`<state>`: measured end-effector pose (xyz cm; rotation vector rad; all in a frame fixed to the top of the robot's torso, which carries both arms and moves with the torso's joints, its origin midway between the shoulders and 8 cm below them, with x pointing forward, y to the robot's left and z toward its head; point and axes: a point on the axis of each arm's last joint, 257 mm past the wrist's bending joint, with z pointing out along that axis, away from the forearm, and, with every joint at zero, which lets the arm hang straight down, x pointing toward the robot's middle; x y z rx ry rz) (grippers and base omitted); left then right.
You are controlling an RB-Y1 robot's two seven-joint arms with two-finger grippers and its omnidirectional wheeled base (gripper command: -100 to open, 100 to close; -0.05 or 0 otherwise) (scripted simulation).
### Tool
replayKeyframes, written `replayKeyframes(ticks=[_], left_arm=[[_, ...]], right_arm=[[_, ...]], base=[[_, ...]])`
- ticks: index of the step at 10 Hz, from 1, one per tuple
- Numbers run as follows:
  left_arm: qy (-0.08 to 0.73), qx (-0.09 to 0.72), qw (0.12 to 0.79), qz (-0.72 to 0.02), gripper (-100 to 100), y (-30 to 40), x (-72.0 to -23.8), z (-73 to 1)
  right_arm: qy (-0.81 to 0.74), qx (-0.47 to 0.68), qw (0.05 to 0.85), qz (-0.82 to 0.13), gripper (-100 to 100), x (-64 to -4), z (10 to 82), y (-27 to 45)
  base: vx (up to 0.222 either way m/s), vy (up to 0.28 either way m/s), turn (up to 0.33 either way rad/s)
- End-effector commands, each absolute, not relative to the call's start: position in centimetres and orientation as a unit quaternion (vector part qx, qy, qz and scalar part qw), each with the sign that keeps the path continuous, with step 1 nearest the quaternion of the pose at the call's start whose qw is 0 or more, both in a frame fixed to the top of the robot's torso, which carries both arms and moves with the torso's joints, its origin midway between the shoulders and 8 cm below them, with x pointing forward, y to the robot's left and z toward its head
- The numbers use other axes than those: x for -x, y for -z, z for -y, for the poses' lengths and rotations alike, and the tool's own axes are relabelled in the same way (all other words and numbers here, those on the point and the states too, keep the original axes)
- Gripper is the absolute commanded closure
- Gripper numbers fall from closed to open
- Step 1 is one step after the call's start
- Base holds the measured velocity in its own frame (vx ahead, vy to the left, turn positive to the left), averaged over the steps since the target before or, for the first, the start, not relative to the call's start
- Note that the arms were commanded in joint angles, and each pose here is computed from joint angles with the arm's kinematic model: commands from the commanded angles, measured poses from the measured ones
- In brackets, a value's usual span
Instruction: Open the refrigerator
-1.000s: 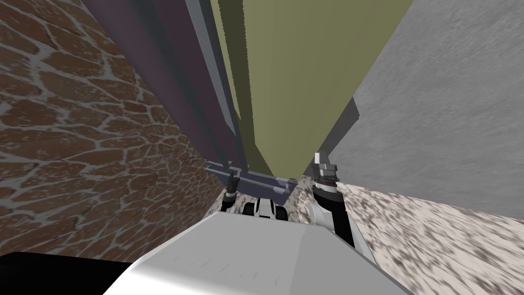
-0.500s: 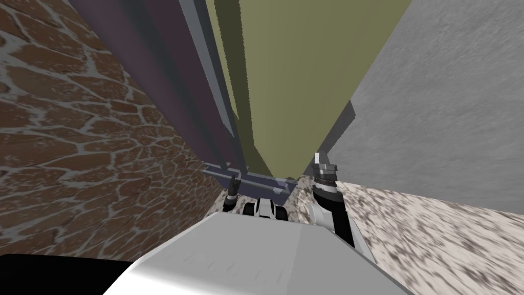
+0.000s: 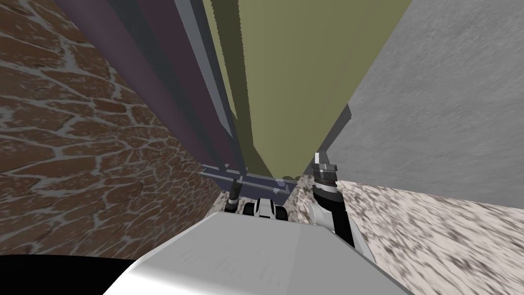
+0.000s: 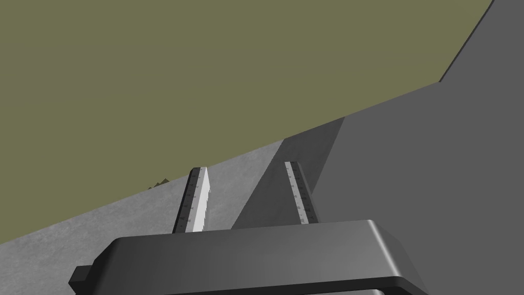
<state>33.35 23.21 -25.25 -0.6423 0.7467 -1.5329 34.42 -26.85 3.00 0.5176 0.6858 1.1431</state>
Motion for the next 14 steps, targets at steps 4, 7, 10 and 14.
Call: replayKeyframes(ticks=[4,7,10,14], left_arm=[[0.677,0.275,0.609,-0.309,-100,25.8,-31.6,-21.8],[0.678,0.273,0.609,-0.308,-100,25.4,-32.8,-21.6],[0.68,0.273,0.607,-0.309,-100,24.4,-35.5,-21.4],[0.681,0.272,0.606,-0.309,-100,23.6,-37.4,-21.2]], right_arm=[[-0.524,-0.237,0.755,-0.314,0,-34.4,26.9,-3.0],[-0.524,-0.237,0.755,-0.314,0,-34.4,26.9,-3.0],[-0.524,-0.237,0.755,-0.314,0,-34.4,26.9,-3.0],[-0.524,-0.237,0.755,-0.314,0,-34.4,26.9,-3.0]], base=[[0.009,0.012,-0.035],[-0.007,0.004,-0.009],[-0.057,-0.001,0.016],[-0.044,0.0,0.009]])
